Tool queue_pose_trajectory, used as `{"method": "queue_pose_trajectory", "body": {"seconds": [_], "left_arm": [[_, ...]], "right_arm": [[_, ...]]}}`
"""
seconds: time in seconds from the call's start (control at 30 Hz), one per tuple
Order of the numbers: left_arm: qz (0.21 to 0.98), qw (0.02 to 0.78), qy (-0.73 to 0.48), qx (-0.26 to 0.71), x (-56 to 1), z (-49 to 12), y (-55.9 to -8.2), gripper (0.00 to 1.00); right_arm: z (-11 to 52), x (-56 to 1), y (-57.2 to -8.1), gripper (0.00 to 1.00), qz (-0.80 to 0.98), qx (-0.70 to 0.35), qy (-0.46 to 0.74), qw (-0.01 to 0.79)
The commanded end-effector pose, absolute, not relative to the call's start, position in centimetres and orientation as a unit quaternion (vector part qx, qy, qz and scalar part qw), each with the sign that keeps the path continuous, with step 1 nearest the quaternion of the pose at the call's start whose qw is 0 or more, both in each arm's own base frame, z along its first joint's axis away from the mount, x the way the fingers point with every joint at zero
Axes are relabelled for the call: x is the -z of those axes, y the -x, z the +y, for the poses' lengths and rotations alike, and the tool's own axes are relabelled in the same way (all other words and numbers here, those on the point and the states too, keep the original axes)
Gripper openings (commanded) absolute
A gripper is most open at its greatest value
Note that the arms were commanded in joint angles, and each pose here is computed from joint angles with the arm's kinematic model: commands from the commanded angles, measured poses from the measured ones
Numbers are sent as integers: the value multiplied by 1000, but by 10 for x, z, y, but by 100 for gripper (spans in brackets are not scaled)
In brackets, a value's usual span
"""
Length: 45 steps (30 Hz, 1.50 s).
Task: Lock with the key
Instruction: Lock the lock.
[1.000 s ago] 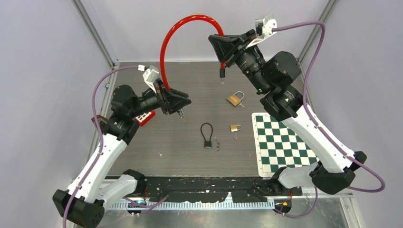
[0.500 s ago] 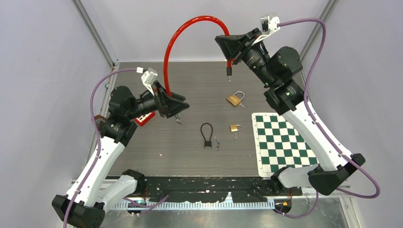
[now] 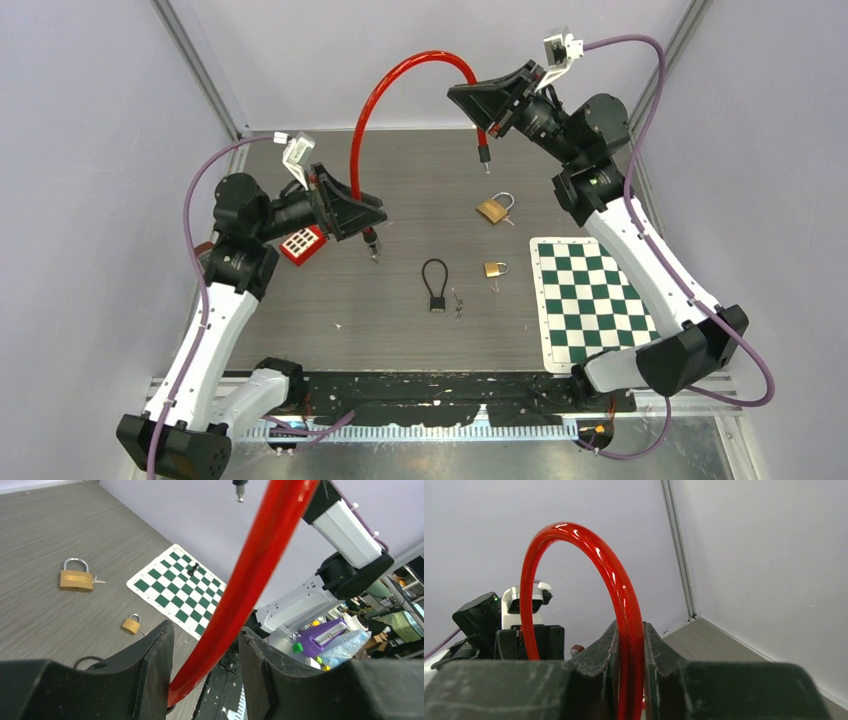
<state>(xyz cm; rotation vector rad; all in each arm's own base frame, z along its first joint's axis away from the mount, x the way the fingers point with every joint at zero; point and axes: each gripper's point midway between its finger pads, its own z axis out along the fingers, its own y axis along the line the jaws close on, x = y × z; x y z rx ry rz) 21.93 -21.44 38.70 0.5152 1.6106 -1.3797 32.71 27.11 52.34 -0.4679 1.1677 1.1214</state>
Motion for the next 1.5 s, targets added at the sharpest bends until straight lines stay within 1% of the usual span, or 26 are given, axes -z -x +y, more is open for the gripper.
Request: {"method": "queue_pose_trajectory", "body": {"seconds": [0.0, 0.2, 0.37, 0.53, 0.67, 0.73, 0.83, 0.93, 0.97, 1.1, 1.23, 1.33, 1.37, 1.47], "left_arm": [[641, 443, -249, 575, -392, -216, -203, 48], [637, 462, -268, 556, -373, -215, -207, 50], [634, 478, -274, 543, -370, -214, -211, 49], [632, 478, -259, 552, -371, -217, -221, 42], [636, 480, -250, 550, -367, -220, -227, 41], [641, 476, -247, 549, -363, -222, -230, 39], [649, 475, -234, 546, -360, -222, -236, 23], [652, 479, -220, 546, -366, -222, -240, 0], [652, 481, -214, 546, -369, -221, -241, 0], [664, 471, -149, 561, -382, -220, -250, 0], [694, 450, -31, 561, -398, -214, -264, 0], [732, 405, 78, 543, -392, -205, -272, 0], [735, 395, 115, 539, -391, -201, -276, 0], [731, 354, 186, 553, -387, -201, -278, 0]], "right_arm": [[262, -563, -312, 5, 455, -535, 203, 682], [263, -568, -317, 5, 459, -548, 188, 674], [263, -574, -318, 5, 458, -550, 183, 674], [262, -577, -318, 5, 458, -552, 179, 673], [261, -580, -320, 5, 459, -554, 170, 673], [262, -580, -321, 5, 460, -557, 166, 671], [262, -581, -322, 5, 460, -560, 163, 670], [262, -580, -324, 5, 461, -558, 162, 671], [262, -578, -325, 5, 462, -557, 161, 671], [265, -576, -323, 5, 455, -552, 168, 678], [273, -578, -310, 5, 433, -527, 189, 707], [291, -575, -288, 5, 407, -515, 212, 724], [292, -578, -284, 5, 391, -498, 220, 742], [314, -569, -269, 5, 370, -493, 244, 748]]}}
